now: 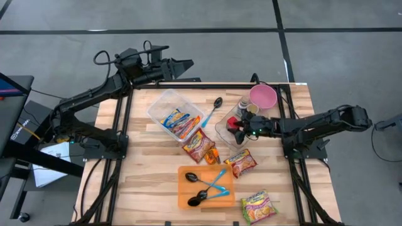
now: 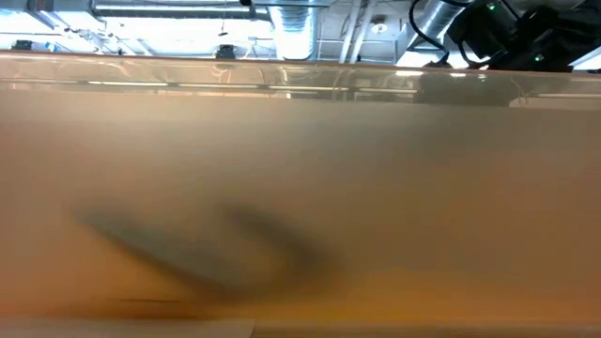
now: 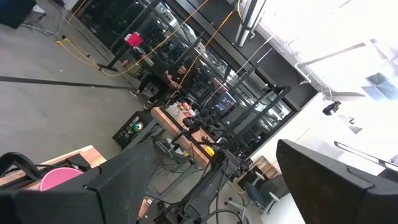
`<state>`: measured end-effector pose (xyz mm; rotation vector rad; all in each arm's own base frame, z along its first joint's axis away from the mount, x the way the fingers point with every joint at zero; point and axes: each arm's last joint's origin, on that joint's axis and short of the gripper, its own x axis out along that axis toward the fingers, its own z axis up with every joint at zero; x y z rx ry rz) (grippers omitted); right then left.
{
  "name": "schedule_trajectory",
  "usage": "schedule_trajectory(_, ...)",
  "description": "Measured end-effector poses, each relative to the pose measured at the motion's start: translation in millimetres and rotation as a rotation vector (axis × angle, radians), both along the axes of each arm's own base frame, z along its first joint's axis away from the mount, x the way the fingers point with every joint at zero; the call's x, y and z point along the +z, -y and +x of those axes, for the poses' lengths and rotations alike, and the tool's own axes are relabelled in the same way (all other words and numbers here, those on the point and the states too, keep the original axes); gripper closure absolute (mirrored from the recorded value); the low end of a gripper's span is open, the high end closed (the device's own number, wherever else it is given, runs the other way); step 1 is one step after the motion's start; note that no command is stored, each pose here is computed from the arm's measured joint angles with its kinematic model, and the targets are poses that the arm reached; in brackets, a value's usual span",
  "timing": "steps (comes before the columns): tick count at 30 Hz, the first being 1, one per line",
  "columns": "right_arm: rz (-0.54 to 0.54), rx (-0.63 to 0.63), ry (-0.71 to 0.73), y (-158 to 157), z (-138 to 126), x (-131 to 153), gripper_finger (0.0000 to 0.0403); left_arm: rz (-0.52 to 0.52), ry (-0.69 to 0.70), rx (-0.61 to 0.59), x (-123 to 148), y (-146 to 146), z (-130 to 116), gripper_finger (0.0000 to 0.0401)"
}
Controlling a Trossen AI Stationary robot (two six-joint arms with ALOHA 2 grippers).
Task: Pick & Place Food Item
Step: Put the red seasoning can into the transparent bin
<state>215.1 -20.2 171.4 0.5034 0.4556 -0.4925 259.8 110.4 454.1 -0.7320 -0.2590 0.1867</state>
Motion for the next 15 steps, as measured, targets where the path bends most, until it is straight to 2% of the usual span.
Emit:
schedule_trajectory(7,0.019,0.016,0.003,-6.3,0.3,-0.4,0.0207,0.004,-0.001,-0.013,0.0,3.4,1.4,0.0068)
schedule_trajectory(15,0.035,0.041,0.007,-14.0,1.1,0.5,0.0305,0.004,-0.002,-0.016,0.0,3.5,1.3,0.0068)
